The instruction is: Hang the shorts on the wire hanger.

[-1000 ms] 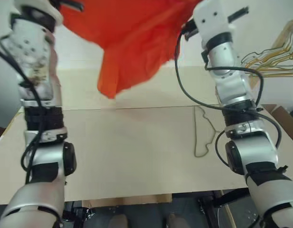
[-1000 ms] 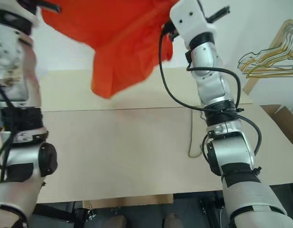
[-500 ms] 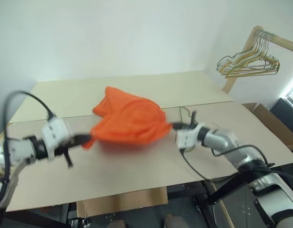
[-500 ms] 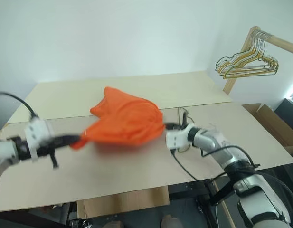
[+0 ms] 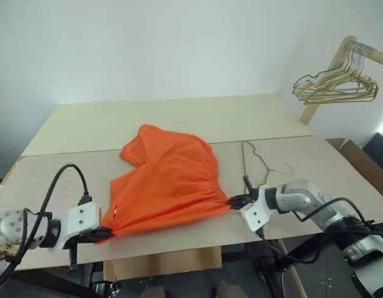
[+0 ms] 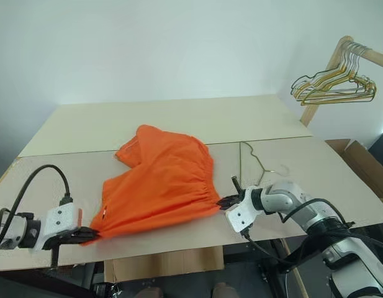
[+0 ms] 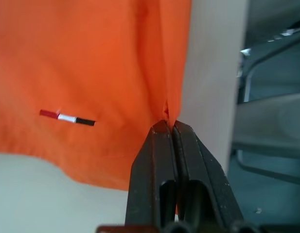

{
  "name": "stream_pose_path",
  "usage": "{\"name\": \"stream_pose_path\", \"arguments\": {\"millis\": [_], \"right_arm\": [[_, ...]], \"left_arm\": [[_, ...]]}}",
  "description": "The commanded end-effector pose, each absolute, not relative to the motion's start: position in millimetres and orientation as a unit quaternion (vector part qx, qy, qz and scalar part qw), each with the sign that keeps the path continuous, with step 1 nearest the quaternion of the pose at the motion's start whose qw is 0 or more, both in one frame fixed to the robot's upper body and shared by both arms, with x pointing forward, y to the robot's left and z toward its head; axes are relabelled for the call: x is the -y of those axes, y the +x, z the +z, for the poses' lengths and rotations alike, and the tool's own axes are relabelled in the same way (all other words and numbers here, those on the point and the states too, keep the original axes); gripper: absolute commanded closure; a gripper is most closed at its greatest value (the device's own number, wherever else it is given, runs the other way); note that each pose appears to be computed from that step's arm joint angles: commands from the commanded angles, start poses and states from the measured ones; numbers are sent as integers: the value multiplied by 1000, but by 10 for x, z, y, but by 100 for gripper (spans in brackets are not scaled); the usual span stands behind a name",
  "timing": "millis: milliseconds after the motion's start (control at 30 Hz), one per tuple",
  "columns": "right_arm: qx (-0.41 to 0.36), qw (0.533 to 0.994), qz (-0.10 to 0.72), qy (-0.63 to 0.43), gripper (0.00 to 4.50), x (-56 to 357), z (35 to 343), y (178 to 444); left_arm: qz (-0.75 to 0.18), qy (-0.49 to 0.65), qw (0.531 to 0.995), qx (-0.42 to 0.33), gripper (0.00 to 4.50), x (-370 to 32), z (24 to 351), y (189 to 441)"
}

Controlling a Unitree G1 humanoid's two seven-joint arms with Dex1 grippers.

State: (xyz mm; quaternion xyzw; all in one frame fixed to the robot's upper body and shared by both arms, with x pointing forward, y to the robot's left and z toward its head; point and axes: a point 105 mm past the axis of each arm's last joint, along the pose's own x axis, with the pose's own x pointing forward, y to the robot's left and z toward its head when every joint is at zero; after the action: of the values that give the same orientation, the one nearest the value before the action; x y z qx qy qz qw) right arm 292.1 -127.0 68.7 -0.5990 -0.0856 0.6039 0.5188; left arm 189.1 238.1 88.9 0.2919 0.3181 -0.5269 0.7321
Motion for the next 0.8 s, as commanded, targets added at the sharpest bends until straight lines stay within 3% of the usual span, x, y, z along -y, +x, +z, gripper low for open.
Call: {"name": "stream_pose_path", "arguments": {"millis": [33,100,167,267,400,533,567,633,667,733,800], "right_arm": [[91,514,601,-605,448,1312,789,2943],[89,513,606,-601,448,1308,772,2926],[88,516,616,-588,392,1278,776,2883],[76,515,629,-578,307,1267,804,2836],[60,510,637,-575,172,1347,837,2789],[39,537,632,-558,26,1489,1012,2787],[36,554,626,-548,0,1522,1086,2805],[32,603,601,-523,0,1592,1268,2891],[2,651,579,-491,0,1642,1376,2993],[-61,723,540,-426,0,1749,1506,3167],[-78,778,488,-387,0,1810,1574,3353]], "left_arm": [[-531,297,722,-330,450,-2380,914,1840],[-518,302,729,-331,450,-2407,884,1864],[-511,303,734,-329,450,-2418,865,1889],[-508,319,739,-307,387,-2400,876,1936],[-513,312,738,-307,268,-2410,947,1920],[-505,310,734,-333,133,-2551,1087,1873],[-500,316,733,-337,104,-2602,1130,1868],[-482,330,737,-340,37,-2712,1226,1882],[-471,335,743,-337,4,-2759,1287,1900],[-458,327,762,-322,2,-2785,1401,1944],[-474,297,777,-290,2,-2690,1501,1966]]}}
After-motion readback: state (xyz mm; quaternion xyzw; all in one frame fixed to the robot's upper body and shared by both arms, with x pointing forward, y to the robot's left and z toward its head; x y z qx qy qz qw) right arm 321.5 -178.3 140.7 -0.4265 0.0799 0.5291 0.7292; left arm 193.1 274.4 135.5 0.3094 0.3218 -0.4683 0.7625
